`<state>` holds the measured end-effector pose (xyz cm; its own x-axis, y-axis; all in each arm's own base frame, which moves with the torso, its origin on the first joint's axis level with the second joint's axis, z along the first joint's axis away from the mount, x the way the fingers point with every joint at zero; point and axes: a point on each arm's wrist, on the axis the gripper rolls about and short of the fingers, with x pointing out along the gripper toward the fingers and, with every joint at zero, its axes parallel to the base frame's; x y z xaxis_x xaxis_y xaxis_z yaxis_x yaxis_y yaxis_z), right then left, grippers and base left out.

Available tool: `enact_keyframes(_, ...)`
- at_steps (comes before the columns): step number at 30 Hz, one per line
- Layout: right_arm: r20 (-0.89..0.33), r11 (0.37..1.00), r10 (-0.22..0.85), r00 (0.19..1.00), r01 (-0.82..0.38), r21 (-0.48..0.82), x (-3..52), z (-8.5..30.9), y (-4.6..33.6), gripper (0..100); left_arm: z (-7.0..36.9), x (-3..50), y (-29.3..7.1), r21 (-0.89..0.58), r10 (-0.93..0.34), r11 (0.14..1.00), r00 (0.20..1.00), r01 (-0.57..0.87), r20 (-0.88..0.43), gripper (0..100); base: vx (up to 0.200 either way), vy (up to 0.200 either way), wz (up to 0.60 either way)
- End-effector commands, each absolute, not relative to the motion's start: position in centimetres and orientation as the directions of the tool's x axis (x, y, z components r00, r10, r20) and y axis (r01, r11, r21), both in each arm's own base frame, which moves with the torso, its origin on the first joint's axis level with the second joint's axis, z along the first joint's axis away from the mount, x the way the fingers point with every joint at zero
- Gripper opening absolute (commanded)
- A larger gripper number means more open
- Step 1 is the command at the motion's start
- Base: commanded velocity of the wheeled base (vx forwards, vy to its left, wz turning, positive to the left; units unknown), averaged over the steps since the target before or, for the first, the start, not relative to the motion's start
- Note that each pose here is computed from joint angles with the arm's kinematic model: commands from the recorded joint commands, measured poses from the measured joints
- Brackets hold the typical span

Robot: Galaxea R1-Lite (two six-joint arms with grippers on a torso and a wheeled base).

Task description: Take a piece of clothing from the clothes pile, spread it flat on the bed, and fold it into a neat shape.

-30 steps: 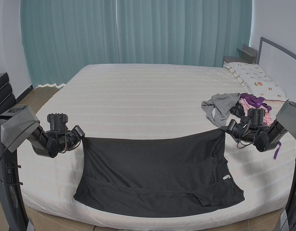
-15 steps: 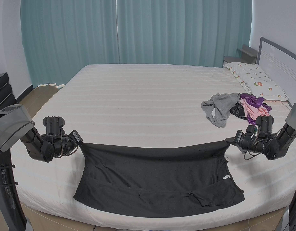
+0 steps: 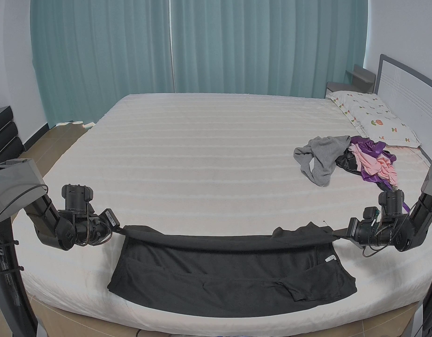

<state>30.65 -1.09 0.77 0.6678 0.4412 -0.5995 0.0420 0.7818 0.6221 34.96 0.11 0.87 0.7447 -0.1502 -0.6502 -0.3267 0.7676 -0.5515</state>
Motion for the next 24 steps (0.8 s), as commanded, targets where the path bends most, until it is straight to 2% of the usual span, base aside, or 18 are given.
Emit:
enact_keyframes(1, -0.632, 0.787, 0.446, 0.634, 0.058, 0.614, 29.7, -0.2, -1.0, 0, 0.6, 34.0, -0.1, -0.539, -0.155, 0.774, 0.725, -0.333, -0.671, 0, 0.000, 0.000, 0.00)
enact_keyframes(9, -0.681, 0.803, 0.448, 0.579, 0.073, 0.591, 29.1, -2.4, -1.0, 0, -0.6, 32.5, -1.2, -0.508, -0.178, 0.794, 0.673, -0.332, -0.718, 0, 0.000, 0.000, 0.00)
enact_keyframes(20, -0.705, 0.826, 0.440, 0.556, 0.058, 0.561, 28.5, -3.0, -0.9, 0, -0.9, 32.3, -1.2, -0.501, -0.177, 0.795, 0.661, -0.340, -0.730, 0, 0.000, 0.000, 0.00)
enact_keyframes(21, -0.707, 0.826, 0.440, 0.553, 0.059, 0.560, 28.4, -3.0, -0.9, 0, -0.9, 32.2, -1.2, -0.500, -0.177, 0.795, 0.658, -0.342, -0.732, 100, 0.000, 0.000, 0.00)
enact_keyframes(22, -0.708, 0.826, 0.440, 0.552, 0.059, 0.560, 28.4, -3.1, -0.9, 0, -0.9, 32.1, -1.2, -0.500, -0.177, 0.795, 0.658, -0.342, -0.732, 100, 0.000, 0.000, 0.00)
enact_keyframes(23, -0.708, 0.826, 0.440, 0.552, 0.059, 0.560, 28.3, -3.0, -0.9, 100, -0.9, 32.1, -1.2, -0.500, -0.177, 0.795, 0.658, -0.342, -0.732, 100, 0.000, 0.000, 0.00)
enact_keyframes(24, -0.709, 0.826, 0.440, 0.551, 0.060, 0.560, 28.3, -3.1, -0.9, 100, -0.8, 32.0, -1.3, -0.501, -0.178, 0.796, 0.659, -0.340, -0.731, 100, 0.000, 0.000, 0.00)
